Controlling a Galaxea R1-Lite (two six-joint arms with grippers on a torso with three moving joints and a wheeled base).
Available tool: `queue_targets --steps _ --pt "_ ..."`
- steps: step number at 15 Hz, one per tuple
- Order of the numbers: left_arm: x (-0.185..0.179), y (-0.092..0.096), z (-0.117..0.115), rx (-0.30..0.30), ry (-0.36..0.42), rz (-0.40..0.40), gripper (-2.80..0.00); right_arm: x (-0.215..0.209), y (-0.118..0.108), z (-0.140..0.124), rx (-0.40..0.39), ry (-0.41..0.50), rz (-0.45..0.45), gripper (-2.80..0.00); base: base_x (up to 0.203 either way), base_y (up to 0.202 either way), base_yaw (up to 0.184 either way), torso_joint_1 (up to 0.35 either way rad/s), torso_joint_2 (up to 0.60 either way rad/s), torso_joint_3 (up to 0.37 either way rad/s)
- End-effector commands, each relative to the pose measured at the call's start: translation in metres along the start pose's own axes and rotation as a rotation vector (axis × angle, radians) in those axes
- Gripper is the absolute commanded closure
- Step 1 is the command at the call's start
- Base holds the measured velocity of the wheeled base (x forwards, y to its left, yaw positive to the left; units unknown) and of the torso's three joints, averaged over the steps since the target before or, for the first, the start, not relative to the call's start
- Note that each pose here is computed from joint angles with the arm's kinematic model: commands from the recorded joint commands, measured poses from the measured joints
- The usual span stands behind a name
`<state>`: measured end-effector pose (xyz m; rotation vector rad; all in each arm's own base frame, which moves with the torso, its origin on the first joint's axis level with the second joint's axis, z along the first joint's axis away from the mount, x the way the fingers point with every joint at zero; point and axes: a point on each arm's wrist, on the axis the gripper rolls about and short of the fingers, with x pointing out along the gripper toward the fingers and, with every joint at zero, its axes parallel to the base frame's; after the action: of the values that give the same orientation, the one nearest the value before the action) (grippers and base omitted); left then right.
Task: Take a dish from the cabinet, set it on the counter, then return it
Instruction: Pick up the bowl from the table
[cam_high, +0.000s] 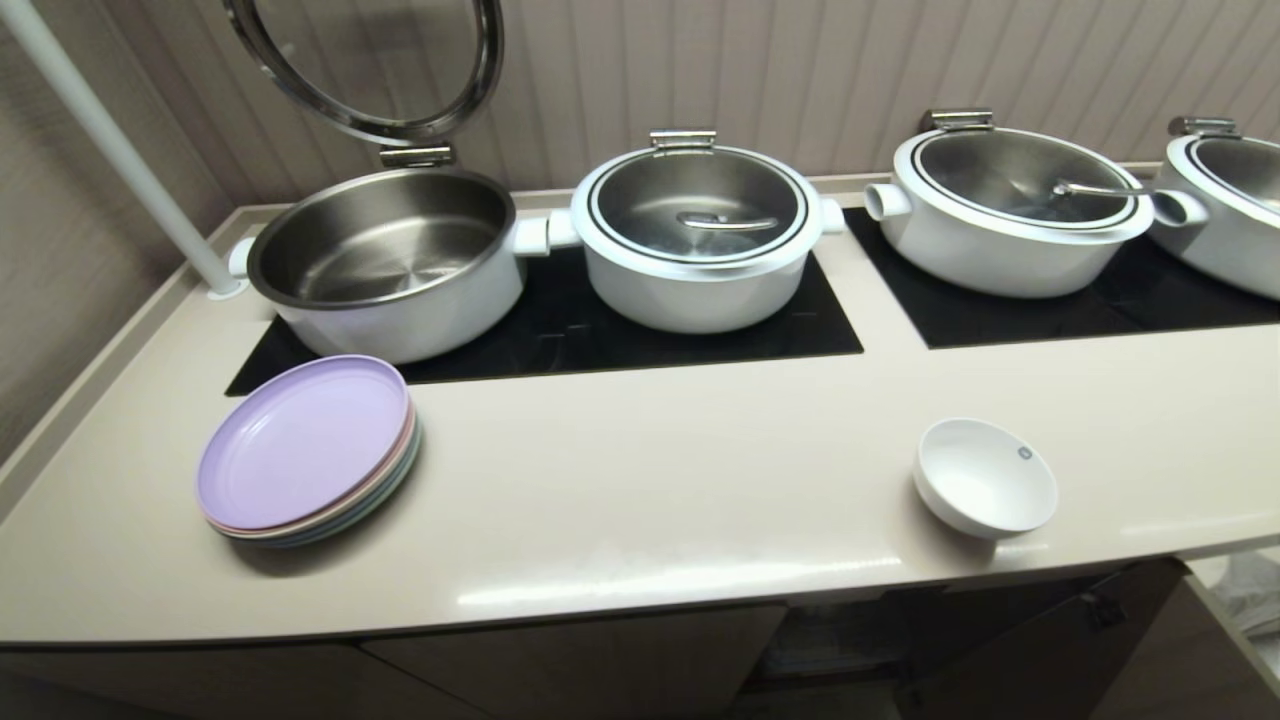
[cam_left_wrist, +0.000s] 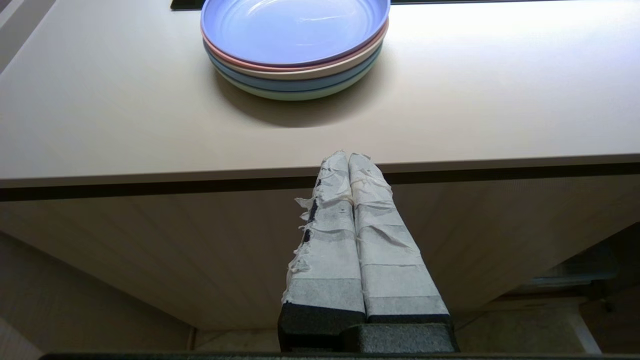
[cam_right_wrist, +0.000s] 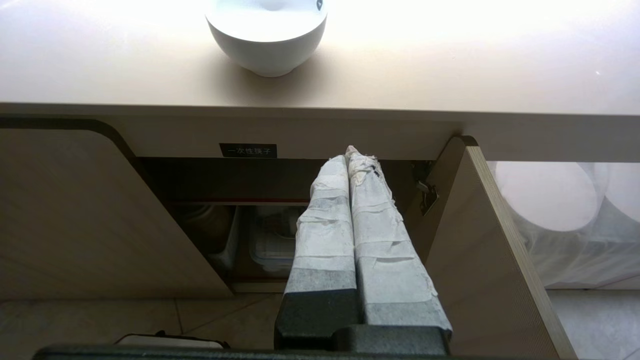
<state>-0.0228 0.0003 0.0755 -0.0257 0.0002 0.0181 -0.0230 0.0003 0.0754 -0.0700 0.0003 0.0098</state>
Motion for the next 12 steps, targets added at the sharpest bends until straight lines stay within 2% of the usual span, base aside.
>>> queue_targets --steps 1,12 --pt "0.0000 0.0000 0.0000 0.000 0.000 0.000 0.00 0.0002 0.0000 0.0001 0.009 0.003 0.000 0.00 0.000 0.000 0.000 0.000 0.00 0.000" --pt "0.0000 0.0000 0.0000 0.000 0.000 0.000 0.00 0.0001 0.0000 0.0005 0.013 -0.002 0.004 0.00 0.000 0.000 0.000 0.000 0.00 0.000"
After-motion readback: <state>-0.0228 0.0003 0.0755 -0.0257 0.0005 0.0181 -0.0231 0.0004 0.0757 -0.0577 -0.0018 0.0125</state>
